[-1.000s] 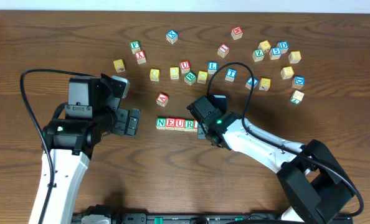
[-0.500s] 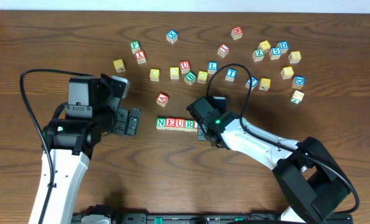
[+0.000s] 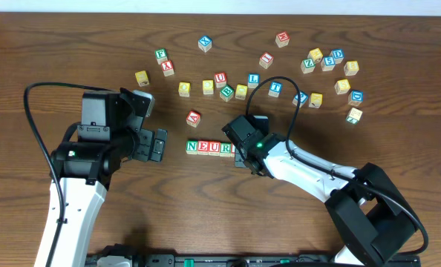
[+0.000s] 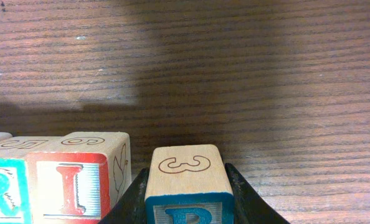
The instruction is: Spell out NEURIPS
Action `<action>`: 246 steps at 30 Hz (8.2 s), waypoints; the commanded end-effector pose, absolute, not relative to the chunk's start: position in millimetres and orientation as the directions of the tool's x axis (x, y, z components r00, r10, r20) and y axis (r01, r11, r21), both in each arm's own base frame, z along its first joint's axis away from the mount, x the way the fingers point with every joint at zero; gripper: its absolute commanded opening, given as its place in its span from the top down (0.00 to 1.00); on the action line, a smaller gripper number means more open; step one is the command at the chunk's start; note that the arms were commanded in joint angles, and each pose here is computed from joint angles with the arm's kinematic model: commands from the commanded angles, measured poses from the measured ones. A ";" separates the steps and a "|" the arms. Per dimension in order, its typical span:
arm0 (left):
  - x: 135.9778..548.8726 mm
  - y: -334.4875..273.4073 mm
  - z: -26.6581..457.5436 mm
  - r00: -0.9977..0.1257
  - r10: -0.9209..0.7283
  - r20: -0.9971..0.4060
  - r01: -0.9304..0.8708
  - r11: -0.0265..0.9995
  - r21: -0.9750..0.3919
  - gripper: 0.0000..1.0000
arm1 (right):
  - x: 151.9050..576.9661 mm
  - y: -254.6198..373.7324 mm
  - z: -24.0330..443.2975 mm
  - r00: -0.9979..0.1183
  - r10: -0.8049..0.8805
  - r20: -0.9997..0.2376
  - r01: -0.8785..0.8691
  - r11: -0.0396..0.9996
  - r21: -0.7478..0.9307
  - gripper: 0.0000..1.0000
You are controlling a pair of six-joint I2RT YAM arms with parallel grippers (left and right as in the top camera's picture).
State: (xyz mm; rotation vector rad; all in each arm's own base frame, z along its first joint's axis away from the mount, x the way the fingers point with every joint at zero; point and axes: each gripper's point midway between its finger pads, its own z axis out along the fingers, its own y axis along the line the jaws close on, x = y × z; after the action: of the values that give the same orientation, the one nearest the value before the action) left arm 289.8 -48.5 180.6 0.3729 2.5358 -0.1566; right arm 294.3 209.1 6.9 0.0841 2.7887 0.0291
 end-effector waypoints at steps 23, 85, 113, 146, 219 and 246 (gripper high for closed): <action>294.8 -46.0 190.9 -0.785 0.232 -0.574 0.293 0.956 -0.015 0.02 | 293.4 207.8 3.6 -0.937 0.075 -0.342 0.071 0.997 0.025 0.89; 294.8 -46.0 190.9 -0.785 0.233 -0.574 0.294 0.956 -0.014 0.02 | 305.3 209.4 78.7 -0.876 0.097 -0.473 0.053 0.993 0.107 0.69; 294.8 -46.0 190.9 -0.785 0.232 -0.574 0.293 0.956 -0.015 0.02 | 261.0 192.7 51.5 -0.931 0.163 -0.325 0.165 0.986 0.022 0.99; 294.5 -46.0 190.3 -0.786 0.232 -0.572 0.293 0.956 -0.015 0.02 | 271.8 191.6 19.2 -0.901 0.139 -0.411 0.190 0.978 -0.086 0.99; 294.5 -46.0 190.3 -0.786 0.233 -0.572 0.294 0.956 -0.015 0.02 | 295.4 193.1 25.7 -0.844 0.087 -0.529 0.159 0.983 -0.092 0.99; 294.5 -46.0 190.3 -0.786 0.232 -0.572 0.293 0.956 -0.015 0.02 | 302.8 186.6 28.4 -0.835 0.065 -0.546 0.152 0.981 -0.117 0.99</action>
State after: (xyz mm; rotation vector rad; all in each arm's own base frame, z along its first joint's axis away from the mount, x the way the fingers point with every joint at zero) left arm 289.8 -48.5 180.6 0.3729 2.5358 -0.1566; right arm 299.5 197.0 29.9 0.1497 2.5762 -0.1505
